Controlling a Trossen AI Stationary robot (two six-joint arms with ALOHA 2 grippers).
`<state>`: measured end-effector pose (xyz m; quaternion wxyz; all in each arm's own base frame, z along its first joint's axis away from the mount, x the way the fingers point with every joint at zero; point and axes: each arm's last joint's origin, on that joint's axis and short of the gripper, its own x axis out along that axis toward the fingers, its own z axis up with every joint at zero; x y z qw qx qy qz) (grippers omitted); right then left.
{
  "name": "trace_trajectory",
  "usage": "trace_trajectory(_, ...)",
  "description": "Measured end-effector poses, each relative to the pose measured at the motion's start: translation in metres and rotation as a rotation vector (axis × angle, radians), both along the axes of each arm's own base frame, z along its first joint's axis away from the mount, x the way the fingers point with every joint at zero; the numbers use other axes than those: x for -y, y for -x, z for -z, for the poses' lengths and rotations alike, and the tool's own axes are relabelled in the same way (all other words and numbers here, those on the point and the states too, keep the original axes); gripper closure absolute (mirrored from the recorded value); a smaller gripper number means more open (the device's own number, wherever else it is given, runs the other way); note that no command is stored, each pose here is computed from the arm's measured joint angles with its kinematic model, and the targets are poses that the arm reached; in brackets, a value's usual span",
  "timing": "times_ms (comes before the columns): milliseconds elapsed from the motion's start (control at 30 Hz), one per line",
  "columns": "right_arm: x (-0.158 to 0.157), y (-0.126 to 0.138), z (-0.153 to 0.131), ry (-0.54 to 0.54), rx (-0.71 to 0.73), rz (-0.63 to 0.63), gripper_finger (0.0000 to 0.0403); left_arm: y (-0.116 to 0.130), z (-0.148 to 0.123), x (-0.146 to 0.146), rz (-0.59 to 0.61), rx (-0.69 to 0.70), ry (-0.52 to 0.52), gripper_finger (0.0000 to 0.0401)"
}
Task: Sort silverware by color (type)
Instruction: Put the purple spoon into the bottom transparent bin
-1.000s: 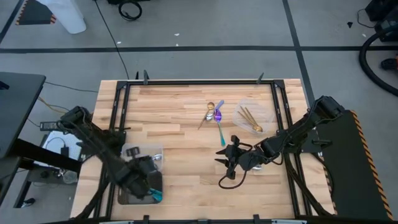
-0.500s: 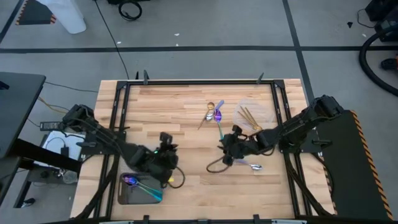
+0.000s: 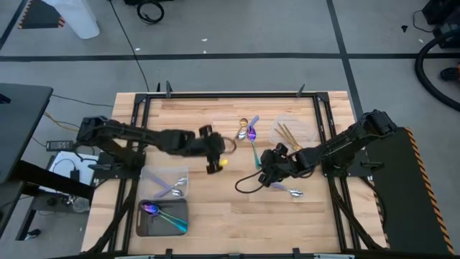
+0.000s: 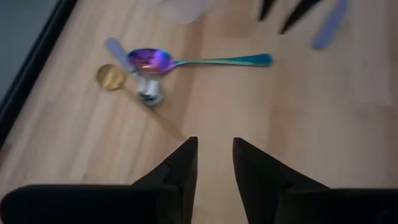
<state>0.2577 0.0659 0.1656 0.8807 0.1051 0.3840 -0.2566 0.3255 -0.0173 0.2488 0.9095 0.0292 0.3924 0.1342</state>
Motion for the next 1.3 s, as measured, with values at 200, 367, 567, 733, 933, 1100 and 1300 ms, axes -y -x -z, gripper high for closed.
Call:
trace_trajectory(200, 0.019, -0.003, 0.001, 0.019, -0.026, 0.055, 0.0253, -0.004, 0.004, -0.037, -0.043, -0.027, -0.040, 0.0253)
trace_trajectory(367, 0.044, -0.007, 0.001, 0.021, -0.074, 0.039, 0.0239, -0.014, 0.019, -0.060, 0.075, -0.056, -0.035, 0.0231)
trace_trajectory(567, 0.060, -0.009, 0.001, -0.028, -0.099, 0.018, 0.0236, -0.026, 0.035, -0.089, 0.096, -0.009, -0.012, 0.0229)
trace_trajectory(733, 0.052, -0.011, -0.001, -0.022, -0.067, 0.001, 0.0237, -0.039, 0.058, -0.100, 0.086, -0.003, -0.009, 0.0229)
trace_trajectory(933, 0.037, -0.011, -0.003, 0.105, -0.001, 0.042, 0.0238, -0.057, 0.096, -0.085, 0.243, -0.087, -0.173, 0.0229)
trace_trajectory(1100, 0.032, -0.011, -0.004, 0.118, 0.025, 0.067, 0.0238, -0.067, 0.108, -0.078, 0.293, -0.138, -0.412, 0.0229)
trace_trajectory(1300, 0.029, -0.012, -0.005, 0.091, 0.056, 0.083, 0.0238, -0.069, 0.122, -0.085, 0.352, -0.185, -0.476, 0.0229)
